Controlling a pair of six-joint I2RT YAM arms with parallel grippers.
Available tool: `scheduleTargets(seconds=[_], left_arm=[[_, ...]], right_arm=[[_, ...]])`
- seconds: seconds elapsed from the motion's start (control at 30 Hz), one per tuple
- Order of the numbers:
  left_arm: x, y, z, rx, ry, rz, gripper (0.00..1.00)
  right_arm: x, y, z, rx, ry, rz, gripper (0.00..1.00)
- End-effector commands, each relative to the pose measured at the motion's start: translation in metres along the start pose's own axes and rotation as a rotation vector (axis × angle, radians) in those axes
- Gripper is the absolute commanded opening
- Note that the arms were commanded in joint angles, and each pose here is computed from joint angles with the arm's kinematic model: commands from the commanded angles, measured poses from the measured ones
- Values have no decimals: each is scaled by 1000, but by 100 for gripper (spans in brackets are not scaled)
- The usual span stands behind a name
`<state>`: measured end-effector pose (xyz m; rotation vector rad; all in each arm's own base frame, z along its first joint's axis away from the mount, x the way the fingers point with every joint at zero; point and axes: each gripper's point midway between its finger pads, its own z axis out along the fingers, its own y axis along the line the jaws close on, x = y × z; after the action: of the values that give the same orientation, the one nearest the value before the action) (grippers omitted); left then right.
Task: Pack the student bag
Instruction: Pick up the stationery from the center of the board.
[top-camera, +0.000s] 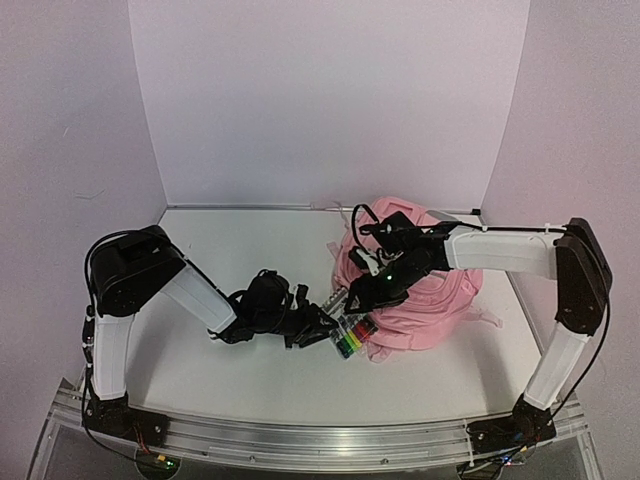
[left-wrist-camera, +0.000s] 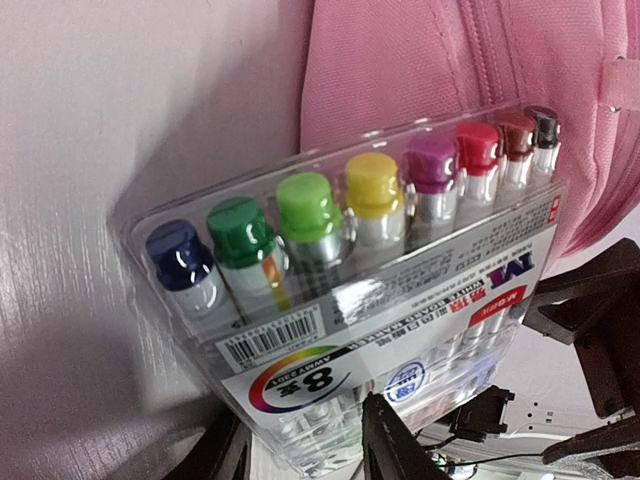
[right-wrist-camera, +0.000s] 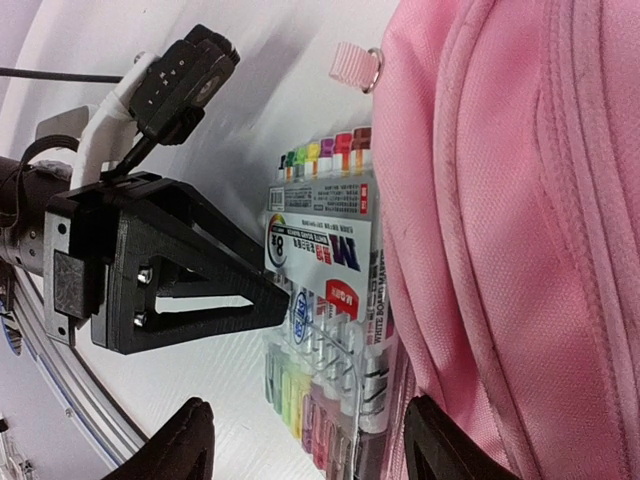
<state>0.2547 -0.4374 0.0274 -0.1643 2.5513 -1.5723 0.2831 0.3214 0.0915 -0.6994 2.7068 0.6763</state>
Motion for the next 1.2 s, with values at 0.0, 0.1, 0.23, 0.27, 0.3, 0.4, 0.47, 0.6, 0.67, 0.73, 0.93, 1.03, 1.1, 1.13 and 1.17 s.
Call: scheduleTargets(seconds=[0.0,0.1,0.23,0.27,0.3,0.4,0.47,0.6,0.67,0.73,0.93,1.03,1.1,1.13,1.17], left_arm=[[2,45,5,-127,-5,-40,38],[1,43,7,-121,-3,-37,38],[0,41,9,-115,-2,-29,38],[0,40,10,-109,1,-25,38],[0,39,11,-101,2,-20,38],[-1,34,15,-78,6,-4,38],[-2,32,18,-66,8,4,38],[1,48,15,-76,-4,-43,37],[4,59,8,-86,-17,-75,37],[7,65,4,-91,-21,-88,36],[4,52,16,-82,16,-26,36],[0,43,23,-68,25,0,36],[-2,40,25,-57,23,4,36],[-1,39,23,-54,22,4,36],[-1,36,20,-48,16,6,36]], right_arm=[[1,-6,-5,30,-6,-19,63],[19,-10,16,8,64,3,61],[27,-5,33,-50,105,33,58],[29,-5,36,-59,118,40,58],[31,-4,39,-68,127,47,58],[35,0,43,-105,144,67,57],[34,1,43,-125,148,88,58],[14,-18,31,-19,71,102,72],[3,-27,18,50,18,91,72],[-1,-29,10,73,-10,80,71],[33,-14,41,-87,115,126,57],[31,-6,45,-141,130,134,48],[25,0,40,-161,115,128,35],[20,4,35,-174,102,124,29],[15,10,28,-191,86,118,23]])
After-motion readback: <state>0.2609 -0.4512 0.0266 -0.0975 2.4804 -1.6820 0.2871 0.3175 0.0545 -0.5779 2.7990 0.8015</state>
